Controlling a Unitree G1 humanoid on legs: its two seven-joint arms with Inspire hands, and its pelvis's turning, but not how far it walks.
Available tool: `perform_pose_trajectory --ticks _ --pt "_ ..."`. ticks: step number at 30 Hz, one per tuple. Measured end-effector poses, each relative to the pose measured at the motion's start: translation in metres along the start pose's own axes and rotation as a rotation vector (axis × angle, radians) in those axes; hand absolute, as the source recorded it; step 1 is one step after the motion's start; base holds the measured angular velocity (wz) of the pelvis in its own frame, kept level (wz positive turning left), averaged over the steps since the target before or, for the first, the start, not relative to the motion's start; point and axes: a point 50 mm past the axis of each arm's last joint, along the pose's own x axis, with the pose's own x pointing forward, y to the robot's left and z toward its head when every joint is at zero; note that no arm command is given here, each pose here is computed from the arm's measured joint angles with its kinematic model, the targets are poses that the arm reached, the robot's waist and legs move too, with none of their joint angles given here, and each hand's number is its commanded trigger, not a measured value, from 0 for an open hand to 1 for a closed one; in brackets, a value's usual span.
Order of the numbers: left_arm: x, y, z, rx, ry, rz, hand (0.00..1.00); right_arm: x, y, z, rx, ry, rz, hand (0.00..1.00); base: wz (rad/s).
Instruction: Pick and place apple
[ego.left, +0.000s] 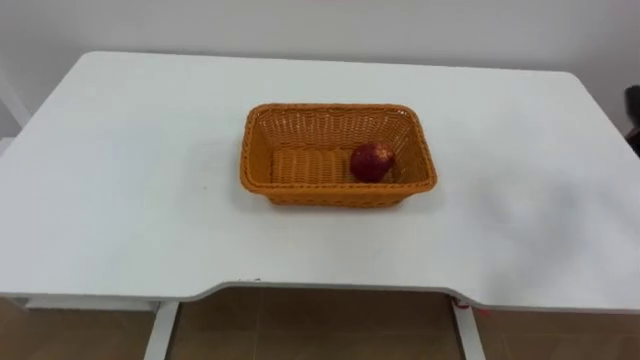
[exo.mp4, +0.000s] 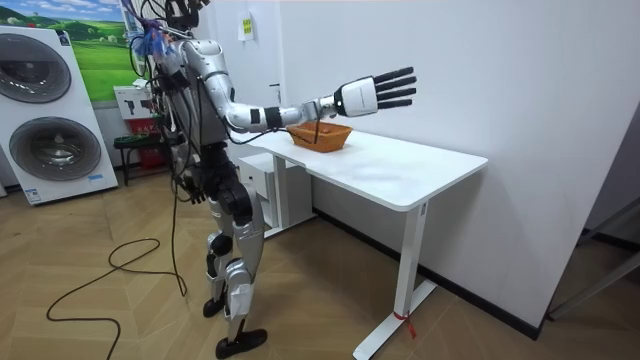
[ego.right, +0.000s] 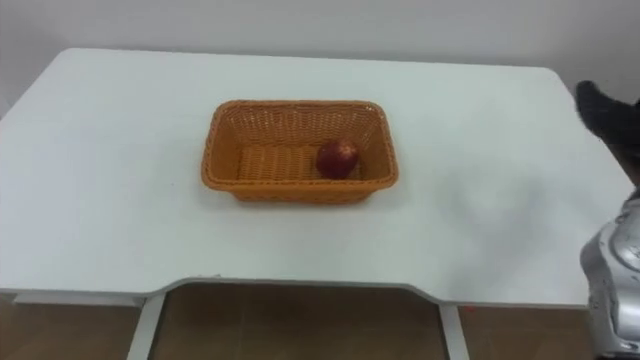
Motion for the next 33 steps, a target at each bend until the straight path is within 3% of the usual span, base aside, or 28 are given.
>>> perform_pose_trajectory --ticks 4,7,15,19,22,28,33 --pt "0.0 0.0 0.004 -0.027 -0.015 0.008 0.0 0.002 -0.031 -0.018 0.002 0.096 -0.179 0.0 -0.12" --pt "0.001 0.0 0.008 -0.041 -0.019 0.011 0.0 -0.004 -0.053 -0.051 -0.047 0.25 -0.305 0.0 -0.07" --pt "0.002 -0.004 0.011 -0.098 -0.01 0.006 0.0 -0.067 -0.114 -0.137 -0.188 0.698 -0.561 0.0 0.0" --pt "0.001 -0.009 0.009 -0.112 0.001 -0.003 0.0 -0.11 -0.131 -0.167 -0.281 0.894 -0.581 0.0 -0.06" --pt "0.0 -0.011 0.006 -0.113 0.013 -0.01 0.0 -0.151 -0.139 -0.187 -0.339 1.07 -0.538 0.0 -0.06" --pt "-0.001 -0.016 0.003 -0.136 0.021 -0.041 0.0 -0.187 -0.146 -0.201 -0.427 1.24 -0.298 0.0 -0.07" --pt "-0.002 -0.02 -0.004 -0.132 0.057 -0.061 0.0 -0.222 -0.135 -0.21 -0.494 1.383 0.072 0.0 0.04"
